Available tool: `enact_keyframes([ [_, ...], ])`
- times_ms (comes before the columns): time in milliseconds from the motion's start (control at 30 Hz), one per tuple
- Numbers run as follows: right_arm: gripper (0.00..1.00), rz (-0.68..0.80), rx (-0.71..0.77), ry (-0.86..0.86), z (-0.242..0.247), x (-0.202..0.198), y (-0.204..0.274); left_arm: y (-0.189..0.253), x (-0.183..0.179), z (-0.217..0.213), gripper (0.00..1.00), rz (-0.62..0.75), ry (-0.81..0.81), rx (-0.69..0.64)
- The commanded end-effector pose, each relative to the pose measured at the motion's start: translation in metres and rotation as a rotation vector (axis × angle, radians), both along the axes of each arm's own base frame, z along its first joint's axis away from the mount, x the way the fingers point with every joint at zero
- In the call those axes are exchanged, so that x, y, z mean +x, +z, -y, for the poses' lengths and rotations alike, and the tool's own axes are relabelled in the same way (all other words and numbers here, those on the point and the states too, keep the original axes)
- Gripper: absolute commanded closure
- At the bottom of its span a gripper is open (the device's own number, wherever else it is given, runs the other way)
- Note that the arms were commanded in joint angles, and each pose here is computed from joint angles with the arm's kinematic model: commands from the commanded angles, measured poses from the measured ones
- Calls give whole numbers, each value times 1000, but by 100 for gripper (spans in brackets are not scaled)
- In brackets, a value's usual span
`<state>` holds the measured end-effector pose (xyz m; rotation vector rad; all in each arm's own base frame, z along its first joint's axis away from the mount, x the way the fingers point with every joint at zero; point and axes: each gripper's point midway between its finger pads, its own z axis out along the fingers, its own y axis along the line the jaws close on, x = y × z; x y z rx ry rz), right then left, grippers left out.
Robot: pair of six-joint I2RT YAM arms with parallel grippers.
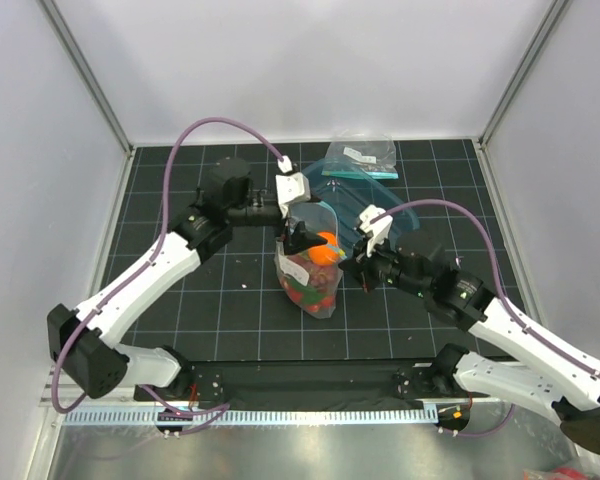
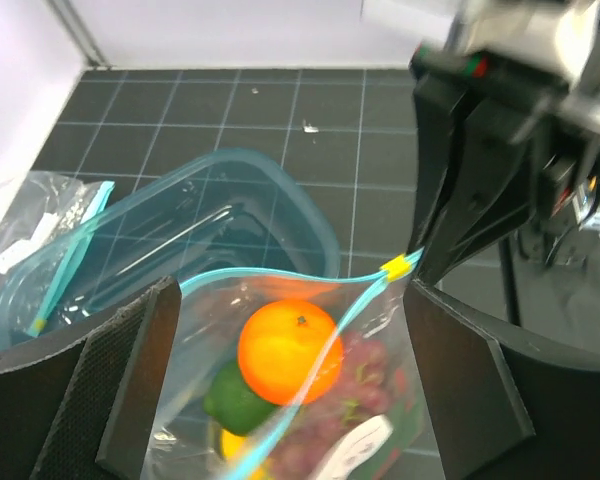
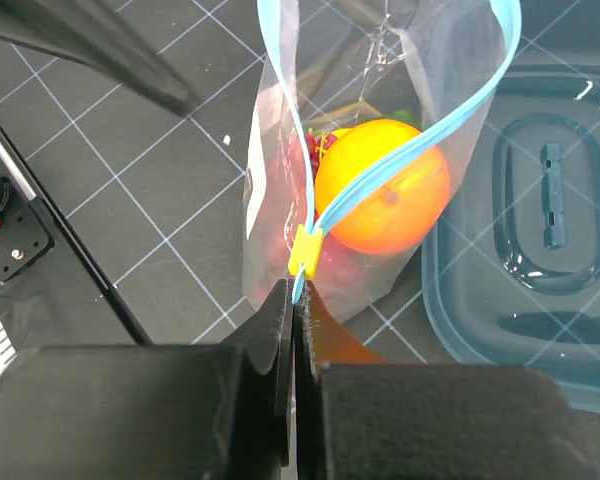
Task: Place the food in the zip-top bag and seal the zipper
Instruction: Zip the zipper food storage bag at the center of the board.
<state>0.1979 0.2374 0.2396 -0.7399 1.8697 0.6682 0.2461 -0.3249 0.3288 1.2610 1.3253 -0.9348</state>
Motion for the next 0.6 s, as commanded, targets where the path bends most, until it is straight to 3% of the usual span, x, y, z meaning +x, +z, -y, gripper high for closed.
enact_keyframes([
  [0,99,61,80,-4,-1,0,21,-6,-10,9,6,149,-164,61],
  [167,99,71,103,-25,2,1,23,-22,-9,17,14,210,-254,92],
  [567,99,78,108,-40,3,3,24,-38,-10,54,14,285,-385,122],
])
